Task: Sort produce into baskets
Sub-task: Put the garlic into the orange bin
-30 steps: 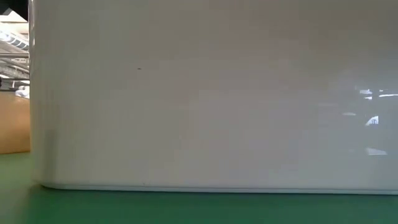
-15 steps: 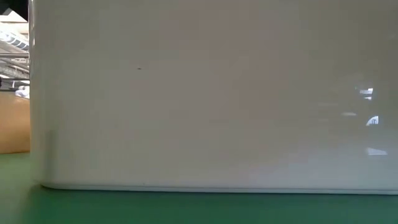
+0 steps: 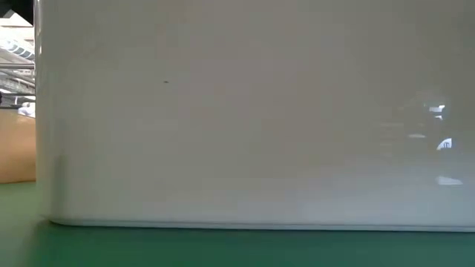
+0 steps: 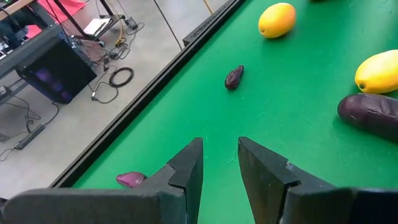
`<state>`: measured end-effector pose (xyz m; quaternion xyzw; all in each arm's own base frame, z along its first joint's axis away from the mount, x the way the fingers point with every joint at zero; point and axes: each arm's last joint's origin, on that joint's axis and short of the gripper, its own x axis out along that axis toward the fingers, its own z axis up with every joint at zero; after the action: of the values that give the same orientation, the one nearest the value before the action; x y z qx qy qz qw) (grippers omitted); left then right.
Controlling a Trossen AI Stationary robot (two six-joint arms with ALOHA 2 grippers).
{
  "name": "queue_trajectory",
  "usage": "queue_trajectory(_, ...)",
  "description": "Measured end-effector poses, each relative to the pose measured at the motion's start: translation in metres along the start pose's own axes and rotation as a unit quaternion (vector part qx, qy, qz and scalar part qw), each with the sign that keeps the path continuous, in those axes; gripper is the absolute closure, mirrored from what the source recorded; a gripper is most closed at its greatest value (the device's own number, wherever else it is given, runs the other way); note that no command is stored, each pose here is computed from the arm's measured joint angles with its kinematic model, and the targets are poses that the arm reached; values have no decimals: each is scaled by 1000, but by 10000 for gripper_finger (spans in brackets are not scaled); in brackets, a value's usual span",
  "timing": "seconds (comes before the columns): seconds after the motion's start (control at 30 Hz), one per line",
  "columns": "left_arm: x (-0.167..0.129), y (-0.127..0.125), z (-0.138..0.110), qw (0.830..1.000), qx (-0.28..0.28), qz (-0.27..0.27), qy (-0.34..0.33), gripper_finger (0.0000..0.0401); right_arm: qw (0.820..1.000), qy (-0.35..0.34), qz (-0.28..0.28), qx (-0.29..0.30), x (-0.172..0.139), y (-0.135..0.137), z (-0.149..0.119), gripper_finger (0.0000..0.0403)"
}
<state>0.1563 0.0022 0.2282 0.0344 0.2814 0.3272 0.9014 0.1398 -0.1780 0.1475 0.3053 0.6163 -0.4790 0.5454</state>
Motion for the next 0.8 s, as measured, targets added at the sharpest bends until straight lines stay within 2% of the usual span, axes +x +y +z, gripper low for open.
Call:
queue_trajectory(0.17, 0, 0, 0, 1000, 0, 0, 0, 292, 1000, 10, -3, 1, -26, -1, 4, 321)
queue_trajectory(0.3, 0, 0, 0, 1000, 0, 0, 0, 292, 1000, -17, 16, 9, -60, 8, 7, 317)
queue_trajectory(0.4, 0, 0, 0, 1000, 0, 0, 0, 292, 995, -60, 76, -1, -89, 23, 9, 317)
queue_trajectory(0.5, 0, 0, 0, 1000, 0, 0, 0, 292, 982, -119, 147, -28, -119, 49, 8, 317)
queue_trajectory(0.57, 0, 0, 0, 1000, 0, 0, 0, 292, 966, -166, 190, -52, -137, 70, 4, 317)
queue_trajectory(0.63, 0, 0, 0, 1000, 0, 0, 0, 292, 942, -222, 237, -80, -151, 94, -2, 317)
queue_trajectory(0.7, 0, 0, 0, 1000, 0, 0, 0, 292, 910, -277, 288, -114, -162, 120, -12, 317)
queue_trajectory(0.8, 0, 0, 0, 1000, 0, 0, 0, 292, 848, -351, 358, -173, -172, 161, -31, 317)
